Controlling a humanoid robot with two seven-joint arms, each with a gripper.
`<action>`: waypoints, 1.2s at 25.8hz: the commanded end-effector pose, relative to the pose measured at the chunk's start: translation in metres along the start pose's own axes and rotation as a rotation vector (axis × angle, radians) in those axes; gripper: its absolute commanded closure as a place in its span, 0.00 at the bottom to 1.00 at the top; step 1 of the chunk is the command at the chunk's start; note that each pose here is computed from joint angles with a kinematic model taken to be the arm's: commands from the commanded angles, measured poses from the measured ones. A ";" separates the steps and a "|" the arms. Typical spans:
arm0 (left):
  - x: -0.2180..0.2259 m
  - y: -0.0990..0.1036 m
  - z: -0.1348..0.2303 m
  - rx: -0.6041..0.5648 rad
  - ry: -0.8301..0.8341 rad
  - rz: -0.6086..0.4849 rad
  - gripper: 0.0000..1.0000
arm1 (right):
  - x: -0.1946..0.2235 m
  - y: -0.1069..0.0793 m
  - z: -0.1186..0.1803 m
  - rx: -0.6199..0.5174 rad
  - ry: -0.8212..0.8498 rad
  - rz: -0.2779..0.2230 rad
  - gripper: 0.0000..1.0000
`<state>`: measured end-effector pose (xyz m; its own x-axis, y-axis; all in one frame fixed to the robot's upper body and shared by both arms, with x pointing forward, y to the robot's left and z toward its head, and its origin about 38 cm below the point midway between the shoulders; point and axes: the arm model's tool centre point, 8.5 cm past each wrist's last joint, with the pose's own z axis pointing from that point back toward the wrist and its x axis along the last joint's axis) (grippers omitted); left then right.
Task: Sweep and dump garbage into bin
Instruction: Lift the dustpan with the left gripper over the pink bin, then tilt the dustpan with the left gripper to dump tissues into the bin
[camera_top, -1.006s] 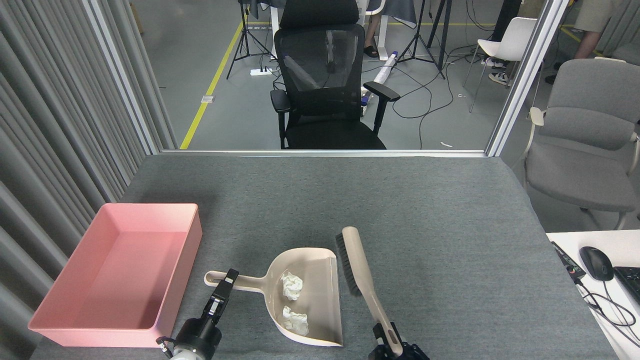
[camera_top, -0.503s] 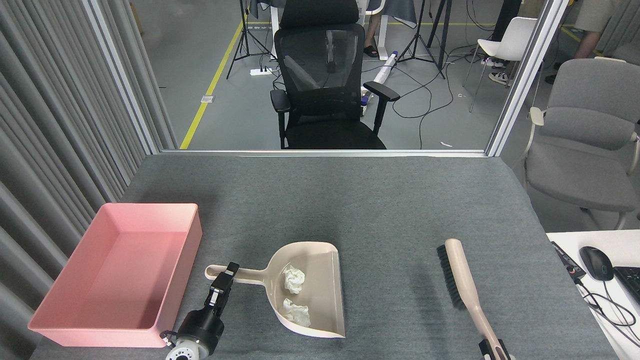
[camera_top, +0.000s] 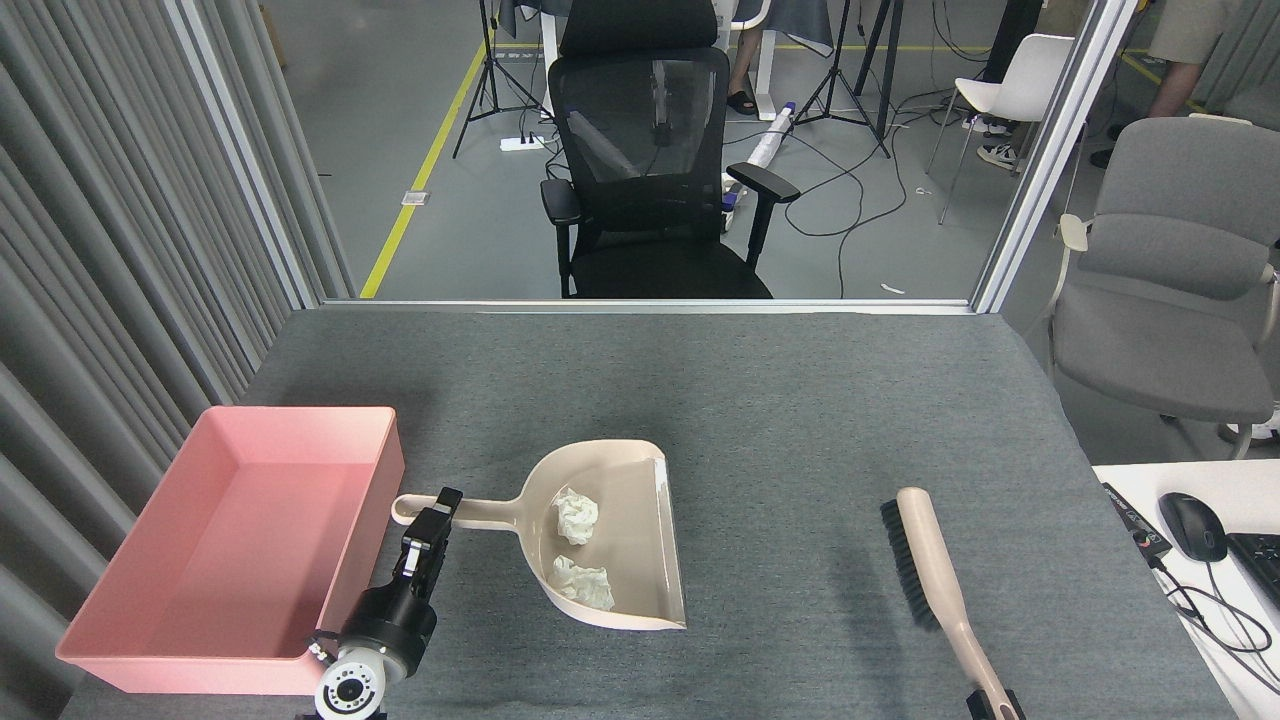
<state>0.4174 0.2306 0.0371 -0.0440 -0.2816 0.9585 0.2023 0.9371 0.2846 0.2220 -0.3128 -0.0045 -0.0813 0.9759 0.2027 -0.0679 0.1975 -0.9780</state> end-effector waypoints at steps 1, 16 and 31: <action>0.017 0.014 -0.003 0.023 -0.015 -0.018 0.85 | -0.001 0.001 0.002 0.006 0.001 0.001 0.86; 0.046 0.190 0.013 0.146 -0.009 -0.042 0.85 | -0.005 -0.002 0.001 0.013 -0.018 0.026 0.86; 0.029 0.366 0.113 0.263 0.067 -0.230 0.85 | -0.001 -0.003 -0.002 0.009 -0.031 0.020 0.83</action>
<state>0.3911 0.5673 0.1670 -0.0014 -0.4593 0.8883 -0.0471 0.8873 0.4587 0.2239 -0.3146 -0.0025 -0.1117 0.9766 0.1838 -0.0755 0.1761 -0.9815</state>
